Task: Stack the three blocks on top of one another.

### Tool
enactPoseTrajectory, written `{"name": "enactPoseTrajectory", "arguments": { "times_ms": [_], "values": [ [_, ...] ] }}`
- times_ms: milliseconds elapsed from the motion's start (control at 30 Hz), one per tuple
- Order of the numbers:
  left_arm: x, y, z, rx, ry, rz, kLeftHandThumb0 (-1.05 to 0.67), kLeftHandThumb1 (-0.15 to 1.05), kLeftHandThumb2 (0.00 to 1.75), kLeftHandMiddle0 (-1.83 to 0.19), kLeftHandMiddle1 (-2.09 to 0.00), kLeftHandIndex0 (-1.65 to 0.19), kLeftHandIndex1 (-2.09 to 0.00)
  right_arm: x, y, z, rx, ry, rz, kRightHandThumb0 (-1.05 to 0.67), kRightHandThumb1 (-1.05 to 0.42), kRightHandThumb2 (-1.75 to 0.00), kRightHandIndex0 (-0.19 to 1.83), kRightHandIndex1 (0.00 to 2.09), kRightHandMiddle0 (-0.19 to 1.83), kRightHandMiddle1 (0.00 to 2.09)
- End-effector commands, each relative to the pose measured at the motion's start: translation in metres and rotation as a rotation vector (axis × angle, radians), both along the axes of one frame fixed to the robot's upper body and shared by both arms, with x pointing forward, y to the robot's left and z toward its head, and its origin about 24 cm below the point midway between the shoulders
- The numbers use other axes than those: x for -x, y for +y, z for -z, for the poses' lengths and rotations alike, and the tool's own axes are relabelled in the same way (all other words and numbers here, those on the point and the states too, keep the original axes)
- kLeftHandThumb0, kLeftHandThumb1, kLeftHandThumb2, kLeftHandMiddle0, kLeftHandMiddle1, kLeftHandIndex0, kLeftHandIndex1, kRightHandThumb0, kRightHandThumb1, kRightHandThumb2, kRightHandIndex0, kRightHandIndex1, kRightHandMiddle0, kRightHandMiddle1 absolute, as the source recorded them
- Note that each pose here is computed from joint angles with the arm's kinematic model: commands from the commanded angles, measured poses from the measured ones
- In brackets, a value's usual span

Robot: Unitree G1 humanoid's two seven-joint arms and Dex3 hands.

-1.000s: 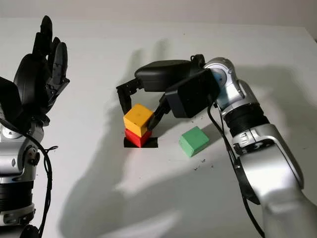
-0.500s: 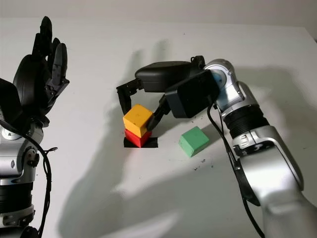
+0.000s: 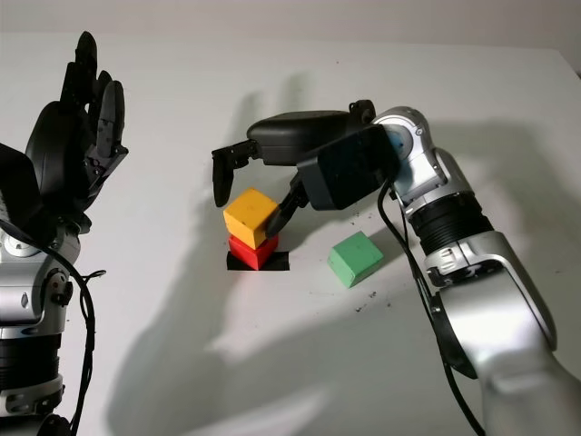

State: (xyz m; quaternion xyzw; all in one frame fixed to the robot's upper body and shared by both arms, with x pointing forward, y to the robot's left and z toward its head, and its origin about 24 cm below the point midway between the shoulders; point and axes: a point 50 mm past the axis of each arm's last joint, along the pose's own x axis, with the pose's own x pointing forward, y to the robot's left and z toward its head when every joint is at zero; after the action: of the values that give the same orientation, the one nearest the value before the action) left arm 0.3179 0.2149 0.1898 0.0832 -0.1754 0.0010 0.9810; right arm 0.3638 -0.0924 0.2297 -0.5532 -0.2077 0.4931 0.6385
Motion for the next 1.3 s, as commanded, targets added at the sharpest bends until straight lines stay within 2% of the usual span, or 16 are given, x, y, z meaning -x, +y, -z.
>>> {"name": "enactPoseTrajectory", "arguments": {
  "times_ms": [0, 167, 300, 467, 667, 833, 967, 1067, 1267],
  "values": [
    [0.0, 0.0, -0.003, 0.001, -0.015, 0.007, -0.76, 1.05, 0.6, 0.19, 0.0, 0.19, 0.0, 0.001, -0.004, -0.003, 0.011, -0.01, 0.003, -0.68, -0.84, -0.05, 0.0, 0.02, 0.03, 0.59],
    [-0.001, -0.001, -0.003, 0.0, -0.018, 0.007, -0.76, 1.05, 0.59, 0.19, 0.0, 0.19, 0.0, 0.003, -0.007, -0.008, 0.027, -0.02, -0.004, -0.76, -0.84, -0.05, -0.1, 0.02, -0.02, 0.35],
    [-0.001, -0.002, -0.003, 0.008, -0.02, 0.006, -0.76, 1.05, 0.58, 0.19, 0.0, 0.19, 0.0, 0.005, -0.01, -0.013, 0.042, -0.02, -0.002, -0.78, -0.84, -0.05, -0.14, 0.02, -0.04, 0.28],
    [0.0, -0.002, -0.003, 0.002, -0.024, 0.006, -0.77, 1.05, 0.58, 0.19, 0.0, 0.19, 0.0, 0.01, -0.024, -0.027, 0.053, -0.051, 0.01, -0.87, -0.88, -0.07, -0.18, 0.01, -0.05, 0.24],
    [0.0, -0.001, -0.002, -0.004, -0.02, -0.011, -0.79, 1.05, 0.57, 0.19, 0.0, 0.19, 0.0, 0.021, -0.058, -0.053, -0.063, -0.138, 0.068, -0.88, -0.93, -0.07, -0.16, 0.04, -0.01, 0.24],
    [0.0, -0.001, -0.002, -0.002, -0.022, -0.013, -0.78, 1.05, 0.57, 0.19, 0.0, 0.19, 0.0, 0.032, -0.097, -0.064, -0.141, -0.183, 0.194, -0.8, -0.93, -0.06, -0.12, 0.07, 0.08, 0.26],
    [-0.001, 0.002, -0.001, 0.005, -0.021, -0.004, -0.78, 1.05, 0.59, 0.19, 0.0, 0.19, 0.0, 0.044, -0.13, -0.063, -0.138, -0.227, 0.319, -0.77, -0.94, -0.06, -0.08, 0.08, 0.13, 0.25],
    [-0.001, 0.002, -0.002, 0.011, -0.02, -0.002, -0.78, 1.05, 0.59, 0.19, 0.0, 0.19, 0.0, 0.055, -0.147, -0.054, -0.114, -0.236, 0.387, -0.73, -0.95, -0.06, -0.04, 0.08, 0.17, 0.22],
    [-0.001, 0.002, -0.002, 0.01, -0.018, 0.011, -0.76, 1.05, 0.62, 0.19, 0.0, 0.19, 0.0, 0.072, -0.163, -0.028, -0.077, -0.191, 0.448, -0.7, -0.95, -0.05, -0.01, 0.06, 0.25, 0.15]
  ]
}}
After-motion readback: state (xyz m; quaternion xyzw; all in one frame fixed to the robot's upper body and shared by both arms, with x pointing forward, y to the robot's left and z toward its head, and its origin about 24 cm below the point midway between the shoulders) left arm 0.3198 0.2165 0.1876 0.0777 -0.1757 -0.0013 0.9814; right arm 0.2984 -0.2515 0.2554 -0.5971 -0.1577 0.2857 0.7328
